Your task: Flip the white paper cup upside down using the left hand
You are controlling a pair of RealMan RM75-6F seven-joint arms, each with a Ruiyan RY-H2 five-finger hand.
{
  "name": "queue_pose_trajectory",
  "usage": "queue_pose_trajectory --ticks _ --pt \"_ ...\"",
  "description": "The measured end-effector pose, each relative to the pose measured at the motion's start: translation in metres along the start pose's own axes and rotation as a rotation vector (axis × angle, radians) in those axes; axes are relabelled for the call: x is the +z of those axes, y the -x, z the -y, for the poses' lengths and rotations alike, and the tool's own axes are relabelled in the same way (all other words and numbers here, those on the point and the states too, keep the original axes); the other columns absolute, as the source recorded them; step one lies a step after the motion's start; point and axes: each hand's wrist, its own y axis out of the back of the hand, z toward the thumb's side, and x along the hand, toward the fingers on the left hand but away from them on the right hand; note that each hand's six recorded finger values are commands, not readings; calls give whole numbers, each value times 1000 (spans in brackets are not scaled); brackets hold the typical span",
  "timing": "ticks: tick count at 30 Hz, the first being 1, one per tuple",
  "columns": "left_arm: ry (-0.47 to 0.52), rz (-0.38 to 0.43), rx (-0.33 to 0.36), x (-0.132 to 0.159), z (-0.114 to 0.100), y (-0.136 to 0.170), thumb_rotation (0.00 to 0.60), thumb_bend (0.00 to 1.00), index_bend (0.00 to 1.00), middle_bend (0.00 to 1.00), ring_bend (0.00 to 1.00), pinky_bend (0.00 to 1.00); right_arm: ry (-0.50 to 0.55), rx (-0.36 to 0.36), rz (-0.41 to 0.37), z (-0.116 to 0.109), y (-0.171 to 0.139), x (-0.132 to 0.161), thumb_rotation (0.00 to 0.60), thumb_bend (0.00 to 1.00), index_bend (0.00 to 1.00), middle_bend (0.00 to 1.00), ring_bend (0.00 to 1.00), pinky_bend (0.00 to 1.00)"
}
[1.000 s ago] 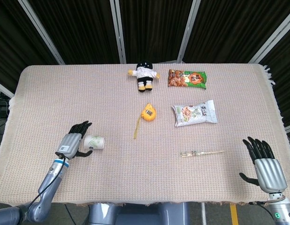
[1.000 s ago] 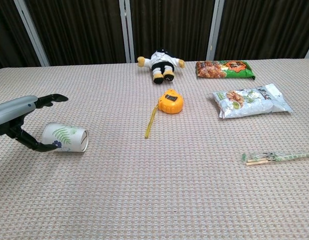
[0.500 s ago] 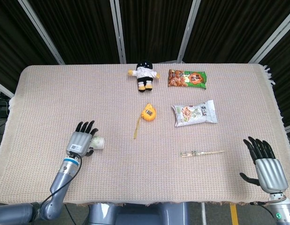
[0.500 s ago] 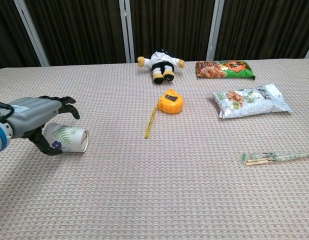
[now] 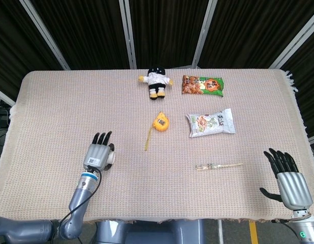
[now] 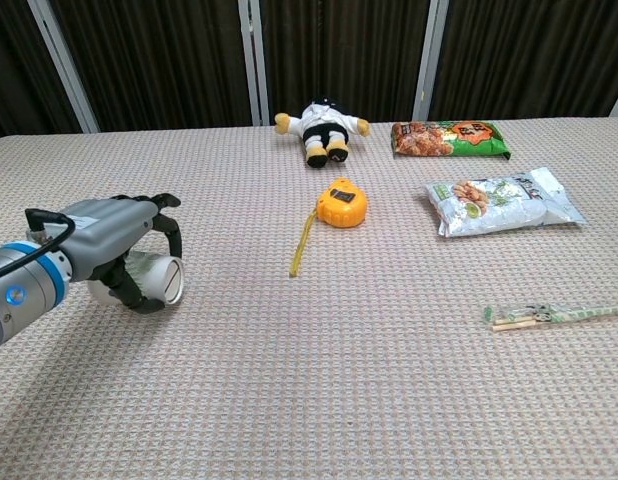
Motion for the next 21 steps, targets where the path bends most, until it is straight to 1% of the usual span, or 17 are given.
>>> queue_pose_trajectory --ticks 6,11,16,19,21 --pt "183 31 47 3 -11 2 600 155 423 0 0 0 -3 3 -1 1 0 1 600 55 0 0 0 0" --pt "339 84 81 10 -17 5 600 153 417 0 0 0 -5 7 -2 2 0 2 600 55 0 0 0 0" --pt "517 167 82 15 -12 7 600 157 415 0 0 0 -6 6 -4 2 0 2 600 57 0 0 0 0" --pt "571 206 80 11 -3 6 600 156 415 0 0 0 -8 9 -6 3 0 2 600 56 0 0 0 0" --pt "586 223 77 7 4 4 600 156 416 0 0 0 -8 10 -5 3 0 2 600 57 0 0 0 0"
